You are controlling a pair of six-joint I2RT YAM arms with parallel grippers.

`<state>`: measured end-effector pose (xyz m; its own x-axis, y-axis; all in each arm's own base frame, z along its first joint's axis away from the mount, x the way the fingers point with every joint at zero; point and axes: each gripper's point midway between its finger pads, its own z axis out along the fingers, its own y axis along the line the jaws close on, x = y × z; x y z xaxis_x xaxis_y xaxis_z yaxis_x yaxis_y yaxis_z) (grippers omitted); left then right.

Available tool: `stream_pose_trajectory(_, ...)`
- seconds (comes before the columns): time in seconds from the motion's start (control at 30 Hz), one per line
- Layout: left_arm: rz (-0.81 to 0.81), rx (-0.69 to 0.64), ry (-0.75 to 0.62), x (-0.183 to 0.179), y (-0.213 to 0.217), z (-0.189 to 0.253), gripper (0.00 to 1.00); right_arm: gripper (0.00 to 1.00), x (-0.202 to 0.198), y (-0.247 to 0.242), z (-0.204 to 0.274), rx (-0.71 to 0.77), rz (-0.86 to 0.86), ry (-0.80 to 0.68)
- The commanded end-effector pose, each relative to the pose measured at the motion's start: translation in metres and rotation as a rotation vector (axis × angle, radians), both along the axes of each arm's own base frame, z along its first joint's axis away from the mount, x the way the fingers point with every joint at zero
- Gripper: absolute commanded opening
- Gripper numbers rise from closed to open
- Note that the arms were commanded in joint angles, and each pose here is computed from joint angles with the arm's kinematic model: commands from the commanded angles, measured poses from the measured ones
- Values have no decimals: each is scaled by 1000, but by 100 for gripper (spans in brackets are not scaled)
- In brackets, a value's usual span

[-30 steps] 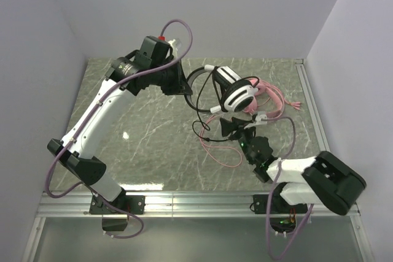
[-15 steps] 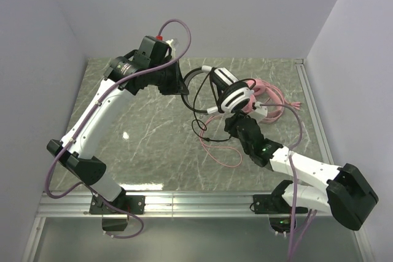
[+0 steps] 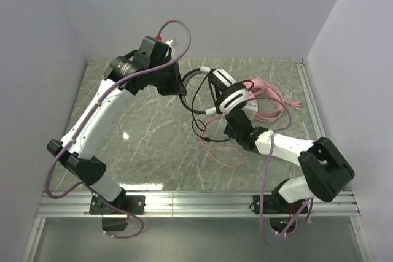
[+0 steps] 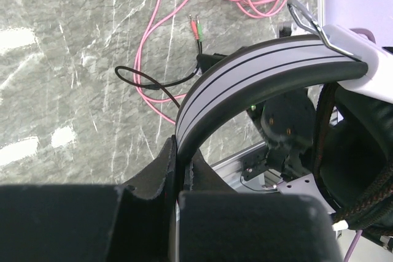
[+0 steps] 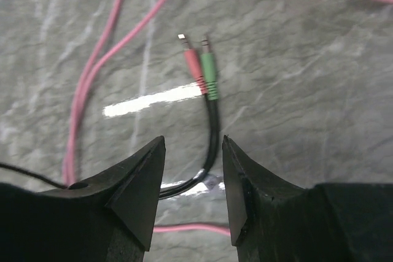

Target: Wrap the headphones

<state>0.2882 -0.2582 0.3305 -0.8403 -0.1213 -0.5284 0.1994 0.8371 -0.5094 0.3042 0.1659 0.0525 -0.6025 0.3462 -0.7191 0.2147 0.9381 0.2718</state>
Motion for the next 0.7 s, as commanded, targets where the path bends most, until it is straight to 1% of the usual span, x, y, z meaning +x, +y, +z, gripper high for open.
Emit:
stream_pose_trajectory(0.0,-14,-112,-128,-2,-4,50,0,49,13,-6,7,-15,2,4)
stream_pose_trajectory(0.1,-16,-108,-128,-1,-3,49,0,49,14,-10,3,-27,0,35)
stream_pose_trajectory(0.2,-14,-105,-130,1,-4,49,0,49,9,-6,-2,-2,18,57)
stream_pose_trajectory(0.4,-16,-107,-131,2,-5,48,0,48,-6,15,3,101,36,71)
stream_pose_trajectory(0.5,-14,-111,-129,2,-6,47,0,48,-12,30,13,204,13,76)
stream_pose_trajectory(0.6,-14,-109,-130,2,-5,48,0,47,-15,34,25,302,-73,91)
stream_pose_trajectory(0.67,-11,-108,-131,1,-4,48,0,46,-21,34,33,363,-168,106)
